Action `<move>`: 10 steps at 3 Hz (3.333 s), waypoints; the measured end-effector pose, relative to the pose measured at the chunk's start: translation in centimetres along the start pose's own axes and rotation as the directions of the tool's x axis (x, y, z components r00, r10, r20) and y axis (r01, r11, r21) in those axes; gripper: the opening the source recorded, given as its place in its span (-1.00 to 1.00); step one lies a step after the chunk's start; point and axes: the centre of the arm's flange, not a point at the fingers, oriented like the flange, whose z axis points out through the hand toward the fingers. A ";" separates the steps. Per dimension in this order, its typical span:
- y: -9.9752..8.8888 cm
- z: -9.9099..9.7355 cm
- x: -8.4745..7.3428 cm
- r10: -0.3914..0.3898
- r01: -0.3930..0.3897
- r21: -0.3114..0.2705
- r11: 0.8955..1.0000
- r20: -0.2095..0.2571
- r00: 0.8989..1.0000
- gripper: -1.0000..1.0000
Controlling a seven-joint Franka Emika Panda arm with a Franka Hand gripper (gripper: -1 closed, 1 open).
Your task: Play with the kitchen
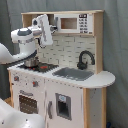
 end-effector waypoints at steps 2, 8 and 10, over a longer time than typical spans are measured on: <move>-0.4 1.5 2.0 -0.107 0.106 -0.043 0.993 -0.002 0.994 -1.00; 1.3 -13.2 4.7 -0.311 0.302 -0.086 0.949 -0.109 0.944 1.00; -2.2 -19.0 3.3 -0.425 0.390 -0.214 0.896 -0.159 0.891 1.00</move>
